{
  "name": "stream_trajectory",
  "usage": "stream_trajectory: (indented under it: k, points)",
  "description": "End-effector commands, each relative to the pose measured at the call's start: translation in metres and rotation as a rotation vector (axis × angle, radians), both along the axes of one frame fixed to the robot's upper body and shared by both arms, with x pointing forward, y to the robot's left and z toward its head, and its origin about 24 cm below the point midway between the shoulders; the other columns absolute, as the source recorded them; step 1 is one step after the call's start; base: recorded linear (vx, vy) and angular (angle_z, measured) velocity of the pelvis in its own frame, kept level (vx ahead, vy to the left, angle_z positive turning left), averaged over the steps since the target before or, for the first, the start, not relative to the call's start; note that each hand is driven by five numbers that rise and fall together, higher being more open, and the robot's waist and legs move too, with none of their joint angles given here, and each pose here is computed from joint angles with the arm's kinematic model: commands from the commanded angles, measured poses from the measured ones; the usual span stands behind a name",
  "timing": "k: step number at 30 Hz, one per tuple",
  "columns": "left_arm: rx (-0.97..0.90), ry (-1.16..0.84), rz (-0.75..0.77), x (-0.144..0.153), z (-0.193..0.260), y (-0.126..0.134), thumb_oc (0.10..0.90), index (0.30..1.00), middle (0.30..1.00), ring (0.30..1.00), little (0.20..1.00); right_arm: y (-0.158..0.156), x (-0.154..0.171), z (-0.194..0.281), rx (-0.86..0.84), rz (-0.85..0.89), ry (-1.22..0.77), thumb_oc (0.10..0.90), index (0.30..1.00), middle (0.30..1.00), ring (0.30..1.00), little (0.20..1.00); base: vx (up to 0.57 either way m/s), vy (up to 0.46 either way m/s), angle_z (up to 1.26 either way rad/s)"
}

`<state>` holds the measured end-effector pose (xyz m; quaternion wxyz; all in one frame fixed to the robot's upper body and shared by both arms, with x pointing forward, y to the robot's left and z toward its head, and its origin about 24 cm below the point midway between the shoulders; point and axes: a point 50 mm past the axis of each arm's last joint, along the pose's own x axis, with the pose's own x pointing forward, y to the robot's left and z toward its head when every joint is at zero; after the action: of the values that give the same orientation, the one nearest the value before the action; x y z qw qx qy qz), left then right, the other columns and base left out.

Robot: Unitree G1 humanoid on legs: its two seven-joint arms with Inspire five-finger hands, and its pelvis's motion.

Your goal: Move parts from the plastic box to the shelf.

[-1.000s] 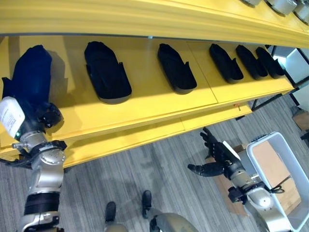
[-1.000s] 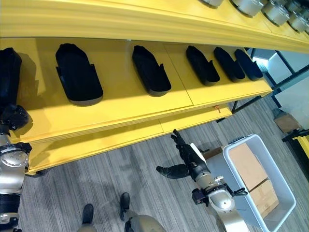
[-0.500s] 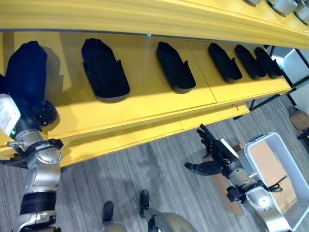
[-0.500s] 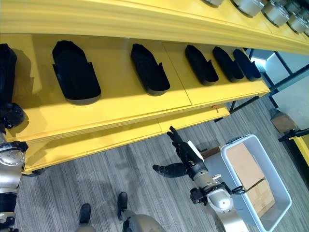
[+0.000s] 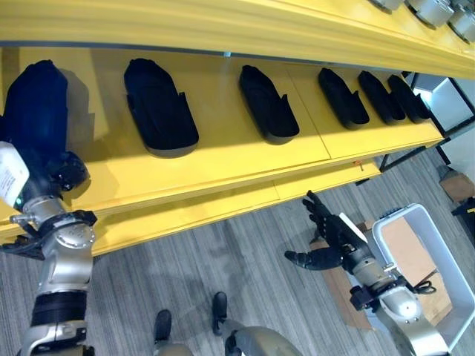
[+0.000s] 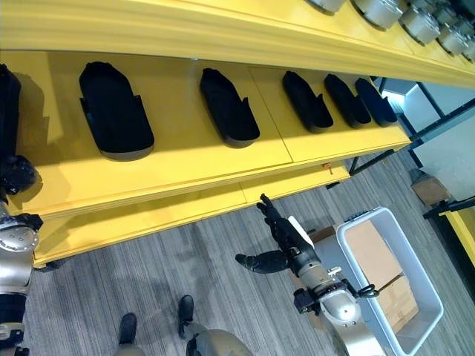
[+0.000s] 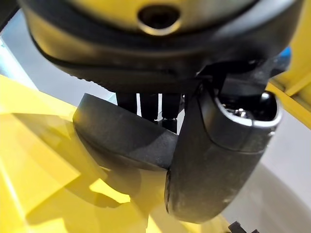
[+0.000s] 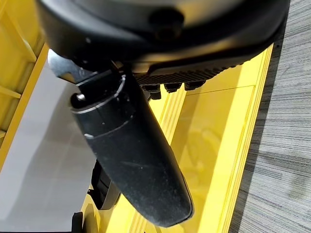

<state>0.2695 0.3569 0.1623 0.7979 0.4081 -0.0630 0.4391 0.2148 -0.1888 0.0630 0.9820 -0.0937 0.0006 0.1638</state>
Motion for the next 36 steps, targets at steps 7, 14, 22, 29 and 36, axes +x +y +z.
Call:
stream_trajectory:
  k: [7, 14, 22, 29, 36]
  points:
    - [0.038, -0.128, 0.008, -0.002, 0.032, 0.010, 0.400, 0.300, 0.300, 0.300, 0.300, -0.001, 0.011, 0.056, 0.056, 0.023, -0.286, 0.900, 1.000, 1.000, 1.000, 1.000, 0.00, 0.000, 0.00]
    - [0.037, -0.121, 0.004, -0.004, 0.030, 0.011, 0.400, 0.300, 0.300, 0.300, 0.300, 0.000, 0.011, 0.055, 0.065, 0.030, -0.278, 0.900, 1.000, 1.000, 1.000, 1.000, 0.00, 0.000, 0.00]
    - [0.041, -0.097, -0.012, 0.000, 0.028, 0.009, 0.900, 1.000, 1.000, 1.000, 1.000, -0.002, 0.010, 0.056, 0.056, 0.028, -0.282, 0.900, 1.000, 1.000, 1.000, 1.000, 0.00, 0.000, 0.00]
    - [0.080, -0.093, -0.068, 0.008, 0.035, -0.002, 0.900, 1.000, 1.000, 1.000, 1.000, -0.005, 0.010, 0.055, 0.054, 0.014, -0.279, 0.900, 1.000, 1.000, 1.000, 1.000, 0.00, 0.000, 0.00]
    - [0.123, -0.083, -0.144, 0.015, 0.040, -0.018, 0.900, 1.000, 1.000, 1.000, 1.000, -0.008, 0.011, 0.054, 0.048, -0.007, -0.267, 0.900, 1.000, 1.000, 1.000, 1.000, 0.00, 0.000, 0.00]
